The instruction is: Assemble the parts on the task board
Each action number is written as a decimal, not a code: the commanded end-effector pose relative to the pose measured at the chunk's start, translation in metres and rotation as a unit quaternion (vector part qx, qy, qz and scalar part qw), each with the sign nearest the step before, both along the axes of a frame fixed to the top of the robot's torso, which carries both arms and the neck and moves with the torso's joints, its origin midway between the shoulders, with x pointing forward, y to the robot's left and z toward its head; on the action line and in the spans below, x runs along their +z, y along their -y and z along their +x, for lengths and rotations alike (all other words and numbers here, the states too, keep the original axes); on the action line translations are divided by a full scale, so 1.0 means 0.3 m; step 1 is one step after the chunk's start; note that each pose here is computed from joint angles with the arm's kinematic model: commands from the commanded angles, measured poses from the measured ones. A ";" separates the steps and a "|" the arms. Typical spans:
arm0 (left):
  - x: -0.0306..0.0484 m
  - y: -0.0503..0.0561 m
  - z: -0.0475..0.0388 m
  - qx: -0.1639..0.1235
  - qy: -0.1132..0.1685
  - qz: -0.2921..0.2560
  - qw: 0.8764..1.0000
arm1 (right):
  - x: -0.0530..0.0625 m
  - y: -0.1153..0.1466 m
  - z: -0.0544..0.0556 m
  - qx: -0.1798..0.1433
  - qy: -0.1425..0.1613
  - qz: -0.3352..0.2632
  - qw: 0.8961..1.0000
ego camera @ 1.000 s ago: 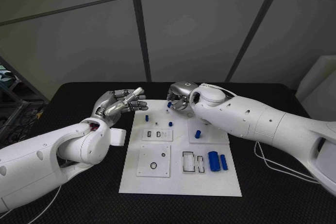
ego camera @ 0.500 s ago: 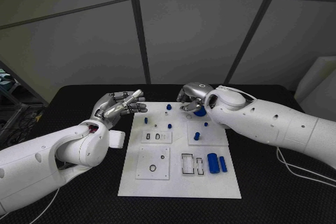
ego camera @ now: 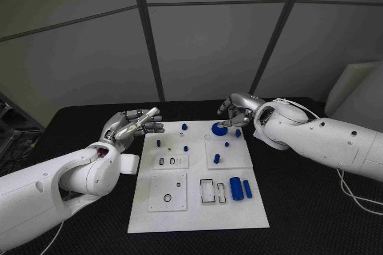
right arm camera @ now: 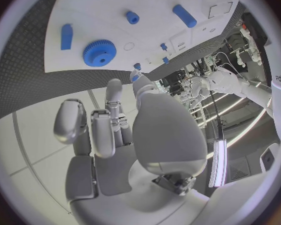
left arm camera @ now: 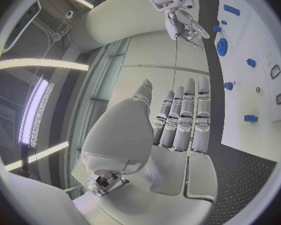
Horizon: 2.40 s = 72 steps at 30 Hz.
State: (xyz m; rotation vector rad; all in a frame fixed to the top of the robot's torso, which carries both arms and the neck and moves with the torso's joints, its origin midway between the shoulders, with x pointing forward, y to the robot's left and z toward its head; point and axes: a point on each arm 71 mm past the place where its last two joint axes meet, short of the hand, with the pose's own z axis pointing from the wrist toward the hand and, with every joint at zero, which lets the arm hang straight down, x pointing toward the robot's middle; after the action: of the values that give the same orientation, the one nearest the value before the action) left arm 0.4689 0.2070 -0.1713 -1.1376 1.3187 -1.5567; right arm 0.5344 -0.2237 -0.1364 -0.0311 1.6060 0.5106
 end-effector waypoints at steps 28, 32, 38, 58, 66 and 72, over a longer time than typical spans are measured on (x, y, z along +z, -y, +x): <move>-0.003 0.006 0.009 -0.011 -0.001 -0.001 1.000 | -0.076 -0.023 0.073 -0.032 -0.097 -0.036 0.994; -0.003 0.007 0.009 -0.011 -0.001 -0.001 1.000 | -0.080 -0.027 0.079 -0.032 -0.098 -0.038 0.994; -0.003 0.009 0.010 -0.012 -0.001 -0.001 1.000 | -0.085 -0.032 0.087 -0.032 -0.099 -0.043 0.994; -0.005 0.009 0.012 -0.013 -0.002 -0.001 1.000 | -0.091 -0.047 0.097 -0.028 -0.091 -0.072 0.993; -0.006 0.007 0.012 -0.013 -0.003 -0.001 1.000 | -0.088 -0.051 0.092 -0.025 -0.083 -0.088 0.992; -0.006 0.006 0.013 -0.013 -0.003 -0.001 1.000 | -0.086 -0.055 0.089 -0.022 -0.080 -0.089 0.993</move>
State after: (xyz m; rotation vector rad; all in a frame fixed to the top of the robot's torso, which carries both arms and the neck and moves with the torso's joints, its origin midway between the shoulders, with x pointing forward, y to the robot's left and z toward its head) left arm 0.4727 0.2063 -0.1745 -1.1442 1.3362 -1.5594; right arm 0.5619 -0.2074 -0.1610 -0.0658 1.7949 0.3619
